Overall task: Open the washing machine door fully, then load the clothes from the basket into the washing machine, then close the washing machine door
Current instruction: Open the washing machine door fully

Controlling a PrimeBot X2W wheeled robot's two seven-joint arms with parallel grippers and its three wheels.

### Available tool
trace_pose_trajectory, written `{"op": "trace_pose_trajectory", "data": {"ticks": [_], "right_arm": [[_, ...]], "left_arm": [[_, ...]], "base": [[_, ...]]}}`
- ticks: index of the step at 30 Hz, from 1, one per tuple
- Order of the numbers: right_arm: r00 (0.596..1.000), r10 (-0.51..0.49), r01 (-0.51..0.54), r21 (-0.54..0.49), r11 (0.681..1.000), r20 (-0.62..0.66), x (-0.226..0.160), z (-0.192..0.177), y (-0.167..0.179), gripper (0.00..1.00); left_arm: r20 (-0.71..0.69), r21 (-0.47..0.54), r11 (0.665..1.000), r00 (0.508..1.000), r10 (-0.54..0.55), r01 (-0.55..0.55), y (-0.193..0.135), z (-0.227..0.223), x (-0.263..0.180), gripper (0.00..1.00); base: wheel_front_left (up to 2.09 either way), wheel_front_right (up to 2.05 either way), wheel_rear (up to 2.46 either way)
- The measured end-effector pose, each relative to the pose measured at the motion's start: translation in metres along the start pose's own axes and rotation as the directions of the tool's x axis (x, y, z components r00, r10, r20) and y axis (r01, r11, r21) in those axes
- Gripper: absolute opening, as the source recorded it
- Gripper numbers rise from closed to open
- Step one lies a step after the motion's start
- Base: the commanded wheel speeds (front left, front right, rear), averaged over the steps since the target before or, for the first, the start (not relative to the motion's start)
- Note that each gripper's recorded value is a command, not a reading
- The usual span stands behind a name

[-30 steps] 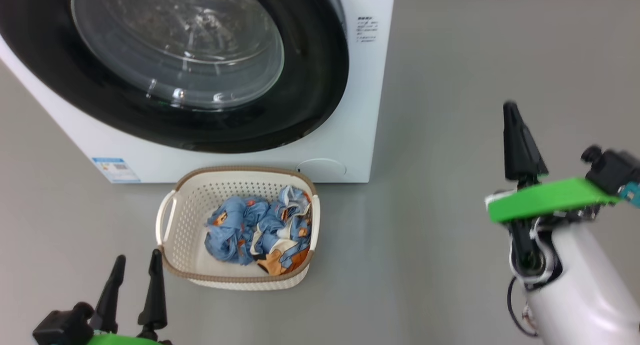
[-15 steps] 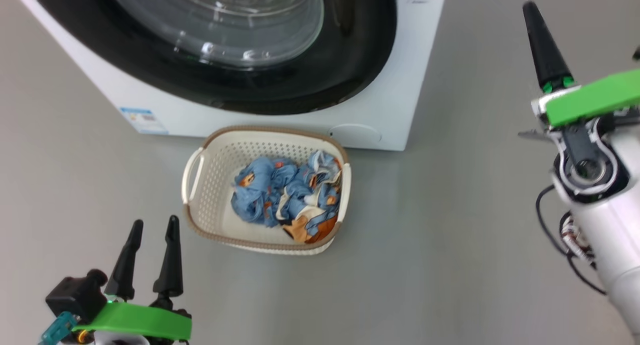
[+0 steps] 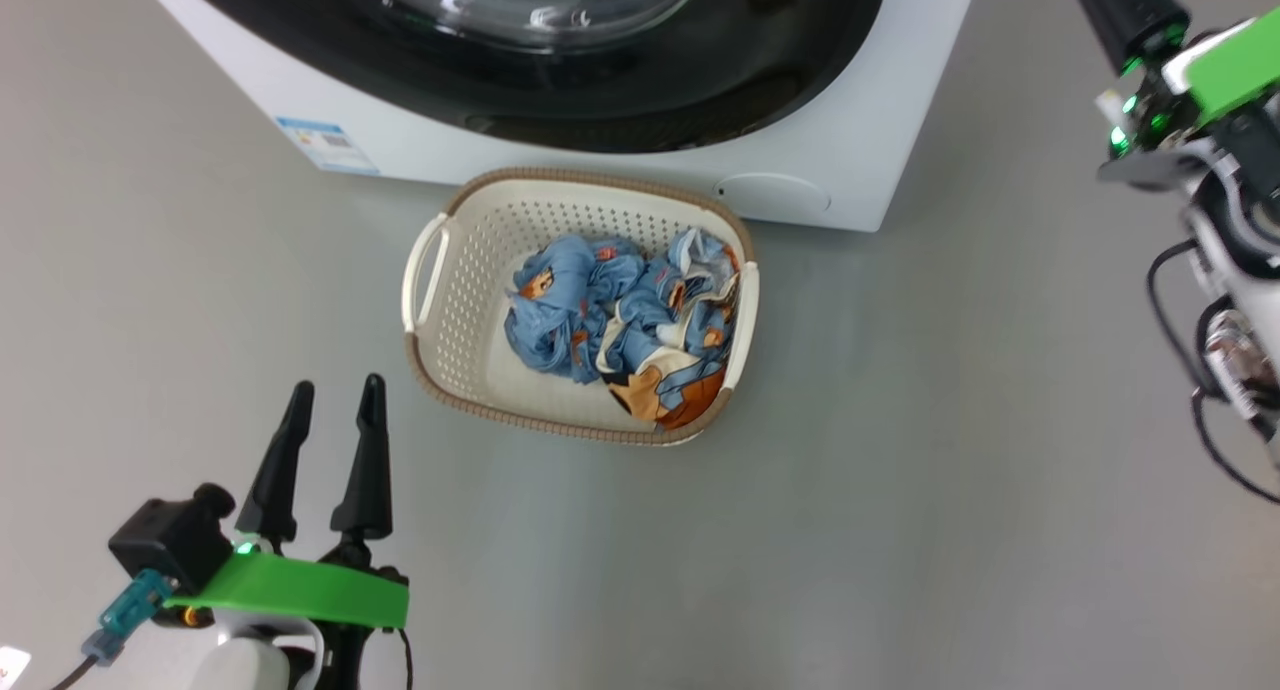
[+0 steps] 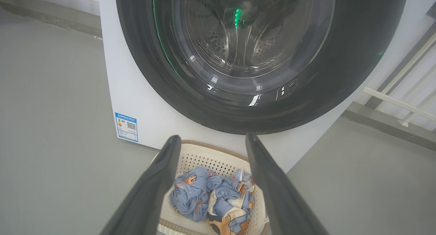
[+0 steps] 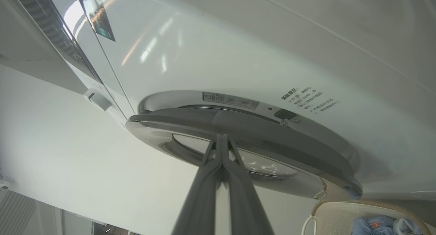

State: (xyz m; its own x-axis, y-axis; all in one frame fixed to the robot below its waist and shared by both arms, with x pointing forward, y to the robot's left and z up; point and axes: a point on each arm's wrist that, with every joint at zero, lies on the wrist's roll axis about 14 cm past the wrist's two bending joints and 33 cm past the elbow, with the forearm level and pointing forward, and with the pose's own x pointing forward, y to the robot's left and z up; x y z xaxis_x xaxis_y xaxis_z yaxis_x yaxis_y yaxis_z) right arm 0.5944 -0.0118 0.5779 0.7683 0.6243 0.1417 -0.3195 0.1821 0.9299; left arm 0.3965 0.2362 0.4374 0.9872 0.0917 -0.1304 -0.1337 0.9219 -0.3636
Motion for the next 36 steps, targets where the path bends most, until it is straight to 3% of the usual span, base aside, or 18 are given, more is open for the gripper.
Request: {"op": "trace_pose_trajectory", "data": {"ticks": [12, 36], "right_arm": [[0.988, 0.039, -0.024, 0.096, 0.995, -0.150, 0.034, 0.000, -0.015, 0.00], [0.951, 0.066, -0.044, 0.079, 0.996, -0.301, 0.090, -0.033, -0.038, 0.00]], "left_arm": [[-0.037, 0.002, 1.000, 0.999, 0.010, -0.010, 0.003, -0.013, 0.014, 1.00], [-0.073, -0.009, 0.999, 0.996, 0.045, -0.046, 0.013, -0.028, 0.032, 1.00]], "base": [[0.00, 0.00, 0.00], [0.00, 0.00, 0.00]]}}
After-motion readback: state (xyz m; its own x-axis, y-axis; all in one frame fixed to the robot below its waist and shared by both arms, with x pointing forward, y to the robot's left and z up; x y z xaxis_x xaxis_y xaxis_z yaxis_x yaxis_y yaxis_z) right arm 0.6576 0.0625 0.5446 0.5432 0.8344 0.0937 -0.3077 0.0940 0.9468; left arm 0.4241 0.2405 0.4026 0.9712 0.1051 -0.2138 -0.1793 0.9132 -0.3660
